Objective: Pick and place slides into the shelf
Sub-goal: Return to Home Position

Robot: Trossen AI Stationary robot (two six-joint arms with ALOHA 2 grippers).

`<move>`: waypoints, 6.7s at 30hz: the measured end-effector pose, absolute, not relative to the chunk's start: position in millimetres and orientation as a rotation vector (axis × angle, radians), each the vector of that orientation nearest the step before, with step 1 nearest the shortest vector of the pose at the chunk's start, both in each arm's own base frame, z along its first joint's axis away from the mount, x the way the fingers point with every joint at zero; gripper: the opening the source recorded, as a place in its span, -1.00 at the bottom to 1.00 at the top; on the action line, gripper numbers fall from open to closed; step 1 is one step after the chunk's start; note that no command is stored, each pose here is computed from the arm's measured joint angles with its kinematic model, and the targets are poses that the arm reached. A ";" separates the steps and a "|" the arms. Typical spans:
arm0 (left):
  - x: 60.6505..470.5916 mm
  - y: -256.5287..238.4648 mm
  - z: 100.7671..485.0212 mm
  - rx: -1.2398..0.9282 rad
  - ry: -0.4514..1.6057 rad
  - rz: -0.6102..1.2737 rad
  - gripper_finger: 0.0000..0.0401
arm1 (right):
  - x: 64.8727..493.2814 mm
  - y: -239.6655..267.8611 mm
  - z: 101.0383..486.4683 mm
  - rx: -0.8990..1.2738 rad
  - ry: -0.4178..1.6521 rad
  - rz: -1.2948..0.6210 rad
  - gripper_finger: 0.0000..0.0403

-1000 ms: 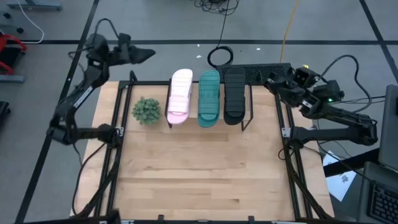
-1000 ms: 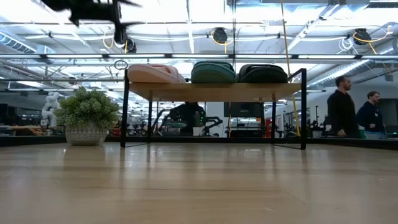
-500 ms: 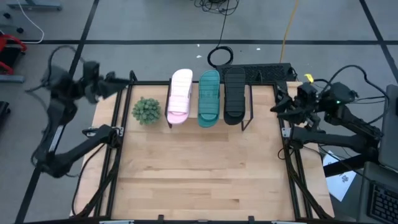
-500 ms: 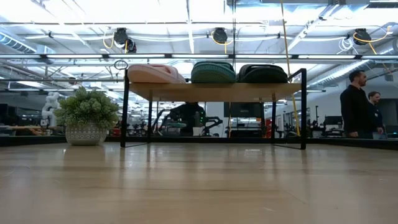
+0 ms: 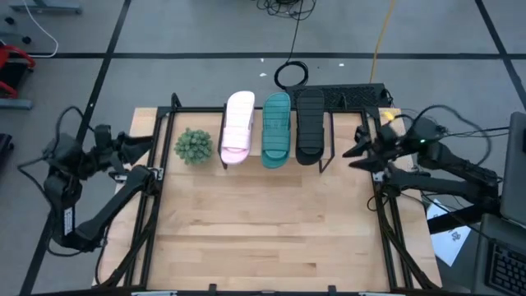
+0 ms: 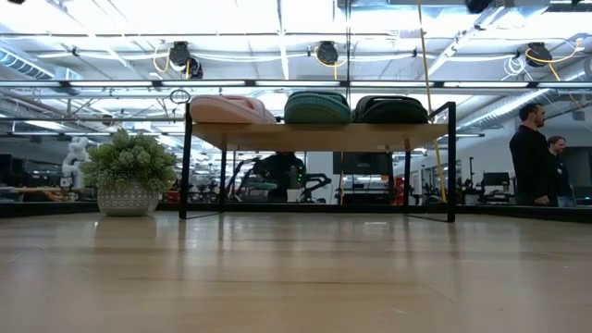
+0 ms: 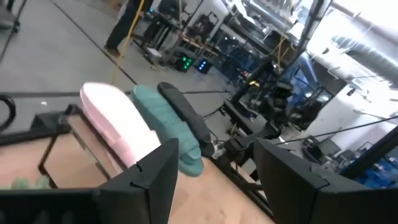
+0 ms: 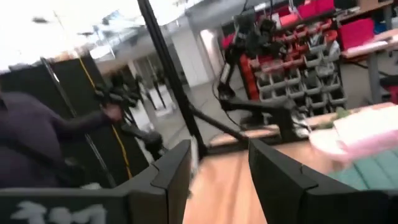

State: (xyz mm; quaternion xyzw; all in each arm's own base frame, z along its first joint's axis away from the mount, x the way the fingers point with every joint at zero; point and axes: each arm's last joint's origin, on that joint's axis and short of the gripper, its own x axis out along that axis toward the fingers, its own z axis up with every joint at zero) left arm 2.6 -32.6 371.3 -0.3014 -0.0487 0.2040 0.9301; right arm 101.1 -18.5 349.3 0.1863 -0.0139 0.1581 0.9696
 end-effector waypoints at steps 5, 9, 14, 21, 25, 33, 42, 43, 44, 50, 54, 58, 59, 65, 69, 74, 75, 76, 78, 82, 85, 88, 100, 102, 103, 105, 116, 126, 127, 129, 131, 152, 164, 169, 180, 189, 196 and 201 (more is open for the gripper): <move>5.0 -30.3 335.8 -0.673 -0.086 0.411 0.04 | 99.2 -19.0 335.3 0.268 -0.107 0.294 -0.24; 6.9 -29.7 318.1 -0.644 -0.118 0.414 0.04 | 84.3 -14.2 332.6 0.235 -0.169 0.298 -0.24; 10.2 -27.2 311.8 -0.606 -0.076 0.425 0.04 | 68.1 -8.0 324.0 0.221 -0.223 0.308 -0.24; 16.6 -14.5 294.8 -0.583 -0.029 0.511 0.04 | 79.1 -12.3 288.3 0.189 -0.168 0.284 -0.24; 18.0 -12.1 293.3 -0.505 -0.019 0.541 0.04 | 84.9 -14.5 275.6 0.133 -0.208 0.286 -0.24; 20.0 -19.6 299.4 -0.507 -0.024 0.377 0.04 | 85.8 -11.9 270.0 0.133 -0.175 0.384 -0.24; 19.4 -49.7 311.6 -0.381 0.025 0.344 0.04 | 89.2 -6.6 262.8 0.124 -0.232 0.455 -0.24; 18.5 -53.7 317.5 -0.359 0.009 0.350 0.04 | 89.1 -6.3 263.8 0.131 -0.254 0.452 -0.24; 17.3 -57.7 322.7 -0.337 -0.004 0.367 0.04 | 88.8 -6.1 265.0 0.135 -0.278 0.448 -0.24; 6.6 -69.6 331.0 -0.281 0.004 0.244 0.04 | 90.1 -4.4 267.2 0.140 -0.304 0.456 -0.24; 0.8 -59.6 324.2 -0.244 0.037 0.177 0.04 | 92.9 -4.3 268.0 0.149 -0.315 0.439 -0.24; 8.0 -33.9 303.7 -0.263 0.078 0.045 0.04 | 95.9 -3.5 269.9 0.148 -0.334 0.445 -0.24; 11.6 -26.7 297.3 -0.275 0.085 0.013 0.04 | 96.3 -3.3 271.2 0.142 -0.348 0.448 -0.24; 36.7 4.9 273.8 -0.331 0.009 -0.157 0.04 | 104.8 -5.4 270.1 0.195 -0.342 0.387 -0.24; 52.1 17.5 256.6 -0.369 -0.057 -0.221 0.04 | 110.2 -7.0 269.5 0.205 -0.339 0.367 -0.24; 69.8 22.7 228.1 -0.413 -0.109 -0.303 0.04 | 111.8 -7.3 274.3 0.188 -0.394 0.376 -0.24; 72.3 22.1 223.8 -0.403 -0.116 -0.317 0.04 | 112.2 -7.4 274.2 0.189 -0.393 0.376 -0.24; 74.9 21.9 218.2 -0.401 -0.112 -0.315 0.04 | 112.7 -7.5 273.8 0.191 -0.388 0.375 -0.24; 79.5 21.2 207.3 -0.396 -0.085 -0.302 0.04 | 113.8 -7.7 272.5 0.213 -0.371 0.376 -0.24; 82.6 18.1 202.4 -0.353 -0.076 -0.288 0.04 | 118.6 -8.6 268.4 0.234 -0.326 0.371 -0.24; 85.1 16.5 193.2 -0.331 -0.018 -0.265 0.04 | 123.2 -9.4 263.1 0.236 -0.292 0.367 -0.24; 90.1 17.3 178.6 -0.330 -0.005 -0.199 0.04 | 127.2 -10.1 246.4 0.222 -0.268 0.361 -0.24; 94.3 13.0 173.4 -0.269 -0.047 -0.151 0.04 | 115.8 -5.4 212.6 0.151 -0.376 0.512 -0.24; 94.7 12.5 173.2 -0.256 -0.049 -0.125 0.04 | 109.3 -2.6 217.9 0.117 -0.405 0.616 -0.24; 94.9 12.3 172.9 -0.252 -0.049 -0.114 0.04 | 107.0 -1.5 219.4 0.116 -0.411 0.650 -0.24; 95.2 11.6 172.7 -0.252 -0.049 -0.102 0.04 | 101.8 0.2 223.0 0.095 -0.436 0.694 -0.24; 95.5 12.1 173.8 -0.202 -0.064 -0.021 0.04 | 107.2 -3.2 213.1 0.150 -0.351 0.568 -0.24; 95.5 11.9 174.0 -0.227 -0.064 -0.030 0.04 | 108.5 -3.5 210.2 0.448 -0.237 0.609 -0.24; 95.5 11.9 173.9 -0.227 -0.064 -0.030 0.04 | 108.6 -3.5 210.0 0.445 -0.236 0.608 -0.24; 95.5 11.9 173.9 -0.229 -0.063 -0.030 0.04 | 108.5 -3.5 210.2 0.437 -0.240 0.608 -0.24; 95.5 11.9 174.0 -0.229 -0.064 -0.030 0.04 | 108.5 -3.5 209.9 0.438 -0.239 0.607 -0.24; 95.4 11.9 174.3 -0.226 -0.065 -0.030 0.04 | 77.8 3.5 226.2 0.323 -0.440 0.669 -0.24; 95.4 11.9 174.3 -0.226 -0.065 -0.030 0.04 | 72.7 10.7 219.4 0.179 -0.370 0.815 -0.24; 95.4 11.9 174.3 -0.226 -0.065 -0.030 0.04 | 90.6 5.2 185.5 0.319 -0.064 0.609 -0.24; 95.4 11.9 174.3 -0.226 -0.066 -0.031 0.04 | 95.7 2.2 177.1 0.199 -0.085 0.207 -0.24; 95.4 11.9 174.3 -0.226 -0.066 -0.031 0.04 | 95.9 1.8 178.6 0.167 -0.108 0.161 -0.24; 95.4 11.9 174.3 -0.226 -0.066 -0.031 0.04 | 95.7 2.0 180.7 0.275 -0.120 0.175 -0.24; 95.4 11.9 174.3 -0.226 -0.065 -0.030 0.04 | 95.7 2.0 180.6 0.310 -0.116 0.179 -0.24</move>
